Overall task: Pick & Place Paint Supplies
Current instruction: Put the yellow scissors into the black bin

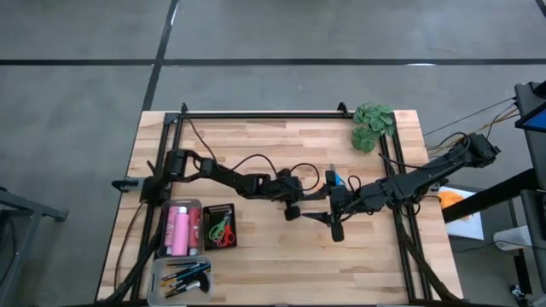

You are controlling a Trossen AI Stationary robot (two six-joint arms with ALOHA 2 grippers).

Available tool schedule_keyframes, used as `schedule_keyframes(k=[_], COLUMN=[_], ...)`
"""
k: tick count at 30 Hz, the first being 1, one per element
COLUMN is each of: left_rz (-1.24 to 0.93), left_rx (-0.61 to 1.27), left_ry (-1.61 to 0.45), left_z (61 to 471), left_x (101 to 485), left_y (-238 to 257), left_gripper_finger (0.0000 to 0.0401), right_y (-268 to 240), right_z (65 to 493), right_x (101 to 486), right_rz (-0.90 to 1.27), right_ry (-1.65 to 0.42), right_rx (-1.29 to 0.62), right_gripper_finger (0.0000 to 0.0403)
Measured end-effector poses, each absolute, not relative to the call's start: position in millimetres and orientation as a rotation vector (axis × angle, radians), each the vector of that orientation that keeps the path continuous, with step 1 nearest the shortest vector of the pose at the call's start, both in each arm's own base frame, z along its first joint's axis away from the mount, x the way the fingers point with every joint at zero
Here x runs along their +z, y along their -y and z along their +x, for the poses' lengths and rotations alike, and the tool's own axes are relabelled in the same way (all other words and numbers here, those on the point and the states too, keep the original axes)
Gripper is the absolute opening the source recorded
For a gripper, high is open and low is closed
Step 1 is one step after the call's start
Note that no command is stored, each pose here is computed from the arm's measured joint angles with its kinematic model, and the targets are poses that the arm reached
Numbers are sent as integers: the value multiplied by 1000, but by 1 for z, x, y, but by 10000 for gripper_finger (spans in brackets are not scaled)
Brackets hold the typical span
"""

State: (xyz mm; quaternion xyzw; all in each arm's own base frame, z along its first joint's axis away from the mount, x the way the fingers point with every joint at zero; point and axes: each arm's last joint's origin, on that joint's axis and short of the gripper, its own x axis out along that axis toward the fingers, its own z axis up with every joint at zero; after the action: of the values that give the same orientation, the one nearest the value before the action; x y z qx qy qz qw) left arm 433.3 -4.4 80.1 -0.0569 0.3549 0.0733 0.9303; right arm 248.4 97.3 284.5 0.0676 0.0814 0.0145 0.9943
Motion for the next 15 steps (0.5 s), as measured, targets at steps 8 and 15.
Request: schedule_keyframes(k=[8,15], left_rz=[-189,-285], left_rx=[199,280], left_ry=[-869,-1027], left_z=[419,400], left_x=[93,107], left_y=[4,5], left_gripper_finger=[1,2], right_y=[-97,-97], right_z=[248,248], right_x=[284,284], right_rz=[135,135], right_ry=[-164,-164], right_rx=[29,29], right_gripper_finger=[209,209])
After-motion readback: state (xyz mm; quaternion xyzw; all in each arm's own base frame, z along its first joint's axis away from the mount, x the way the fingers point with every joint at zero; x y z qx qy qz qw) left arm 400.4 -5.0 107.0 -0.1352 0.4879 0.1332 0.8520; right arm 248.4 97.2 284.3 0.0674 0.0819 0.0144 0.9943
